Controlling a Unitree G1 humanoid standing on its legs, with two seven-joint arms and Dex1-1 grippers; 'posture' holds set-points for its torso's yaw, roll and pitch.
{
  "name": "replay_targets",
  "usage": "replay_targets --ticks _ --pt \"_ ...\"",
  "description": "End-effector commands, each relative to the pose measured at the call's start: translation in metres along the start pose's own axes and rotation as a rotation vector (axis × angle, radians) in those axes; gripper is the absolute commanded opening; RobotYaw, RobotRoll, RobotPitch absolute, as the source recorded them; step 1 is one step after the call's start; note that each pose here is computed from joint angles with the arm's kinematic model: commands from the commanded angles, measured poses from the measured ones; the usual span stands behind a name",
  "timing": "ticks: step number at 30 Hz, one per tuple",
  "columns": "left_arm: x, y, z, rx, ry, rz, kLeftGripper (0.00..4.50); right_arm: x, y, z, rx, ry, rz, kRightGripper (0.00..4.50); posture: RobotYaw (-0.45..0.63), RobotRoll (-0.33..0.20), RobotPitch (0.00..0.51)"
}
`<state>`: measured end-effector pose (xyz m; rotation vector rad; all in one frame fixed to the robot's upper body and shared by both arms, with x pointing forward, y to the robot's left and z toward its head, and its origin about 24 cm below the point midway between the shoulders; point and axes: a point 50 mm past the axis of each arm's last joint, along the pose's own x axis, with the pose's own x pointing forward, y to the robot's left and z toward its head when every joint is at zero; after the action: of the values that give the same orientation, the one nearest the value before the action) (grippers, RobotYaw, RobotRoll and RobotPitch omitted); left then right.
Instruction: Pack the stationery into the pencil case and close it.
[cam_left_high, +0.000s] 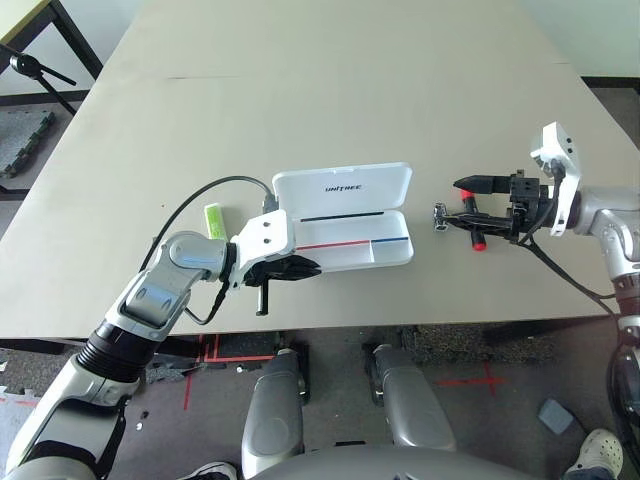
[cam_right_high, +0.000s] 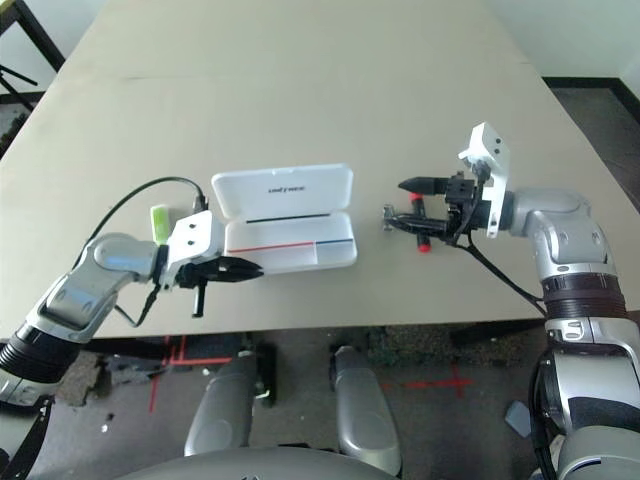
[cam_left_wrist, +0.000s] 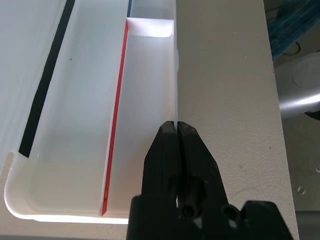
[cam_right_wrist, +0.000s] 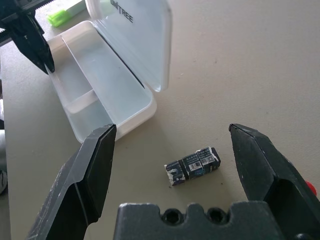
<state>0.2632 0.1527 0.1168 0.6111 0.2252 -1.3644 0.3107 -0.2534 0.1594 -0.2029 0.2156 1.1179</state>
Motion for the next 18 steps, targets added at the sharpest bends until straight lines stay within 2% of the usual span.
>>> replay_targets --ticks 1,8,12,18 --pt "0.005 -0.003 -0.004 -0.007 0.019 -0.023 0.04 -0.001 0.003 0.000 -0.008 0.022 0.014 4.50 -0.06 0.000 0.211" --pt "0.007 -0.006 -0.005 -0.029 0.015 -0.010 0.04 0.000 0.002 0.001 -0.015 0.020 0.013 4.50 -0.05 0.000 0.211" --pt "0.006 -0.007 -0.003 -0.025 0.005 0.010 1.10 0.000 0.001 0.003 -0.020 0.010 0.010 4.50 -0.05 0.000 0.211" --pt "-0.006 -0.007 0.007 -0.024 -0.045 0.040 3.42 -0.001 0.000 0.010 -0.022 -0.022 0.001 4.50 -0.06 0.000 0.213"
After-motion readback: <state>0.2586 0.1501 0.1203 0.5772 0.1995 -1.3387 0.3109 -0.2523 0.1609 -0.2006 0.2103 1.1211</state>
